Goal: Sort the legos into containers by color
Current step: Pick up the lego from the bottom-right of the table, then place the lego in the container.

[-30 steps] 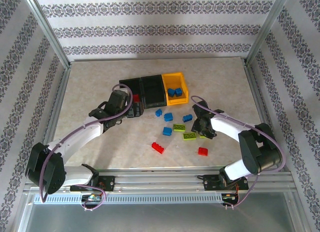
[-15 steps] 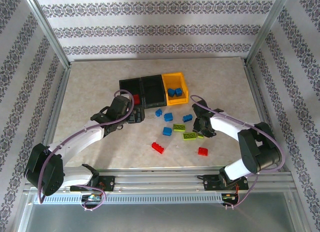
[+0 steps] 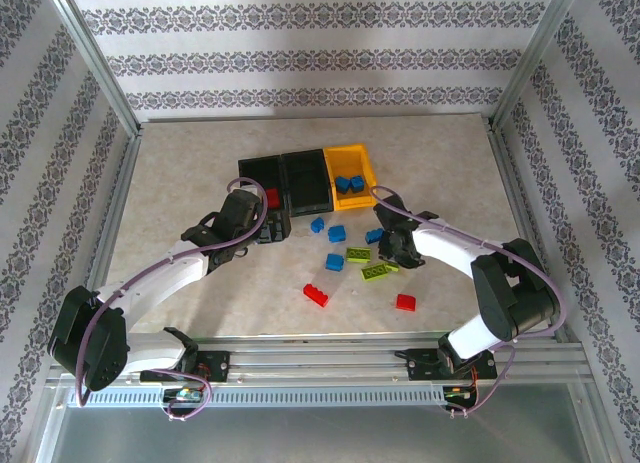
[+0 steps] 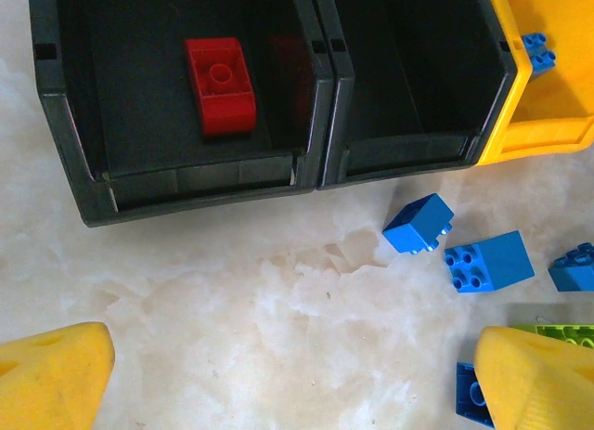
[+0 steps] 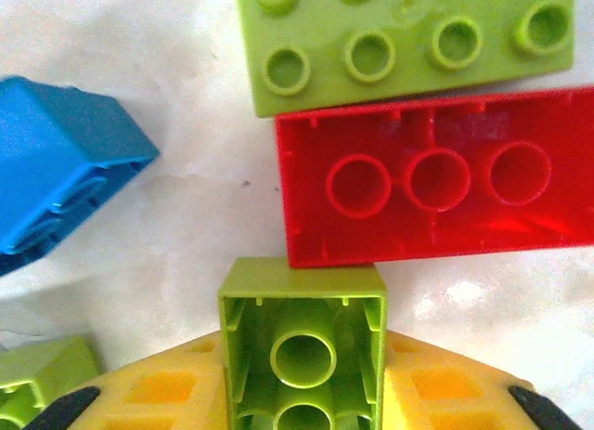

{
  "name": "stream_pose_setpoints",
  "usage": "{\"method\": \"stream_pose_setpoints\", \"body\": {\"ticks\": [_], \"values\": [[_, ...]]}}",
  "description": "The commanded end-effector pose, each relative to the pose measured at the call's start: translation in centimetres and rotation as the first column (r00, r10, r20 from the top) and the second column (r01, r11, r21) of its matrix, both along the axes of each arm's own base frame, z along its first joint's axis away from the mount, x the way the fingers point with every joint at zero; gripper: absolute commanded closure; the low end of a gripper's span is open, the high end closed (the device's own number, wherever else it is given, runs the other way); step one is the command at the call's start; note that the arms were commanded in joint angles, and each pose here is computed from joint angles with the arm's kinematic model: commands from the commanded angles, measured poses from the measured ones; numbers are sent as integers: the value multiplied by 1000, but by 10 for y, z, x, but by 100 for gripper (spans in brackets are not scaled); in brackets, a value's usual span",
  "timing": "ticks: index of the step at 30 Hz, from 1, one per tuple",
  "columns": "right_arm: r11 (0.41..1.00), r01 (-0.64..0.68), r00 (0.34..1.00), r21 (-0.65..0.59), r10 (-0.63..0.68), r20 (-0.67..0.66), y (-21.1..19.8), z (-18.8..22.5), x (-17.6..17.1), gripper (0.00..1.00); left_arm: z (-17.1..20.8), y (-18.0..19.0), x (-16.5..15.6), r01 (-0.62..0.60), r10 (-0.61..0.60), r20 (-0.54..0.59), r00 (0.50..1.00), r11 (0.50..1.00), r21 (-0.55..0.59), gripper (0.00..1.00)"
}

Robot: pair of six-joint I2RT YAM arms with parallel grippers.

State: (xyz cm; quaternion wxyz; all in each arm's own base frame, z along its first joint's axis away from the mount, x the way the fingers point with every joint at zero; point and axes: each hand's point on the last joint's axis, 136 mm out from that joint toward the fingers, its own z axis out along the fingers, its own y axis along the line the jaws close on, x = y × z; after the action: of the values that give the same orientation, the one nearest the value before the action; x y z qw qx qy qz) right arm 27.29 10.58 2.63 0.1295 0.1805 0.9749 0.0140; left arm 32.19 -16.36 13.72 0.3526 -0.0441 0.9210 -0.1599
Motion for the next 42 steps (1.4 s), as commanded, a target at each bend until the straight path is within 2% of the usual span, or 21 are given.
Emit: {"method": "stream_pose_setpoints", "body": {"ticks": [1, 14, 30, 36, 42], "values": [[998, -16, 999, -58, 18, 36, -2, 16, 8, 68, -1, -4, 2, -4, 4, 14, 1000, 1000, -14, 0], [991, -131, 977, -32, 135, 167, 47, 67, 51, 68, -4, -2, 2, -15, 15, 10, 1000, 1000, -5, 1], [923, -385, 888, -9, 373, 270, 159, 112, 133, 65, -12, 9, -6, -46, 46, -3, 999, 999, 23, 0], [891, -453, 852, -15, 438, 287, 195, 109, 160, 65, -13, 13, -9, -55, 55, -4, 998, 998, 26, 0], [863, -500, 828, -69, 500, 253, 216, 85, 182, 65, -14, 12, -10, -53, 53, -8, 999, 998, 19, 0]]}}
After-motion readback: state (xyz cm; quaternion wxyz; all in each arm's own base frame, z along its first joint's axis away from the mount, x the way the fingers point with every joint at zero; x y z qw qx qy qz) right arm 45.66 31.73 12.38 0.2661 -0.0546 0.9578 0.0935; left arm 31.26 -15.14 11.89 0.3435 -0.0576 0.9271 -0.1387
